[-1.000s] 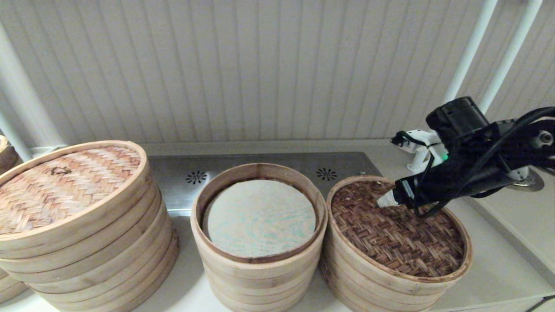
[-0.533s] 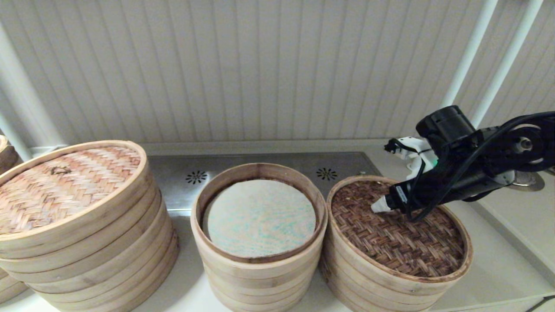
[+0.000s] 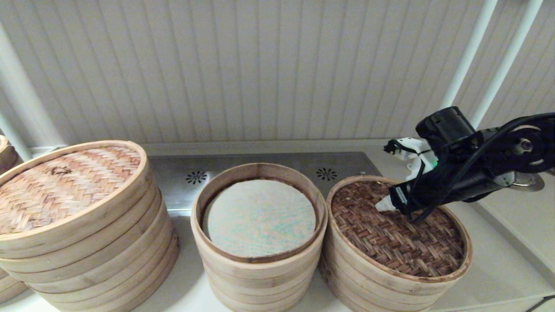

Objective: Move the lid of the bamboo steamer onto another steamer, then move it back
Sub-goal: Pick up the steamer

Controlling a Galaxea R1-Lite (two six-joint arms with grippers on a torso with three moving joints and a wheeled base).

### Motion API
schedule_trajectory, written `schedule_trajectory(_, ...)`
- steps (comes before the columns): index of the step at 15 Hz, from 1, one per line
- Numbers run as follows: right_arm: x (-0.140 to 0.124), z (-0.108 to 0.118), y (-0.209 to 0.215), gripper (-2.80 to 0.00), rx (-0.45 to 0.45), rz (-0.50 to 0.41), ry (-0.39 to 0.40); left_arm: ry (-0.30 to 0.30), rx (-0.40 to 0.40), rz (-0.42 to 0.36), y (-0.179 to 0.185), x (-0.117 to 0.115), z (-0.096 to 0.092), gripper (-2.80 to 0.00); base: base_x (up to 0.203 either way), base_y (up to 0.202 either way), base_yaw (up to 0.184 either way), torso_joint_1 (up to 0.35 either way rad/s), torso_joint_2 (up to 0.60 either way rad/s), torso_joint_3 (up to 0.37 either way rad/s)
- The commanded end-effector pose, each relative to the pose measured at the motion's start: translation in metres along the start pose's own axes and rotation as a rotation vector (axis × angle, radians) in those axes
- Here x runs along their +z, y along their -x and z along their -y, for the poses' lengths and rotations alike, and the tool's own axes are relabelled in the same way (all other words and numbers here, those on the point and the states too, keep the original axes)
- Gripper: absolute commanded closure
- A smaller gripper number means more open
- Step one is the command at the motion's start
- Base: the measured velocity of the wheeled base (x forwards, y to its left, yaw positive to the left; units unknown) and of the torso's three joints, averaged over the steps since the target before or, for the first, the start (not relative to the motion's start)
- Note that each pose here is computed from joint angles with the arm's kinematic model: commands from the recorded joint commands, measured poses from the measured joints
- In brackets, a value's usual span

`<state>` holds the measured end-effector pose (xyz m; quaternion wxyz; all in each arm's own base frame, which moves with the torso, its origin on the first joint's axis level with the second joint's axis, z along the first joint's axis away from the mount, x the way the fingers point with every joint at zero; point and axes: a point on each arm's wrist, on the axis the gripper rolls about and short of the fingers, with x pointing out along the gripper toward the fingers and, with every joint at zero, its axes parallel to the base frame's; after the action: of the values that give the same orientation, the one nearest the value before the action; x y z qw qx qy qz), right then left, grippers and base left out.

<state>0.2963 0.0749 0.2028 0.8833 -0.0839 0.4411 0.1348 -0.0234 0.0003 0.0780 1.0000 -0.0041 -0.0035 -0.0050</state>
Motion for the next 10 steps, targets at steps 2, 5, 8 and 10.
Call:
schedule_trajectory(2,-0.0001,-0.0003,0.0012,0.0,0.001,0.0,0.001,0.0,-0.001,0.001,0.0,0.0001,0.0,0.0,0.0,0.0,0.0,0.0,0.0,0.0)
schedule_trajectory(5,-0.0004,-0.0017,0.0009,0.0,0.004,-0.002,0.005,0.0,0.001,0.0,0.0,0.0,0.0,0.0,0.0,0.0,0.0,0.0,0.0,0.0)
schedule_trajectory(8,-0.0004,-0.0017,0.0014,0.0,0.004,0.0,0.006,0.0,0.001,0.0,0.0,0.0,0.0,0.0,0.0,0.0,0.0,0.0,0.0,0.0)
schedule_trajectory(10,-0.0004,-0.0017,0.0014,0.0,0.004,0.0,0.005,0.0,-0.001,0.001,0.0,0.0001,0.0,0.0,0.0,0.0,0.0,0.0,0.0,0.0)
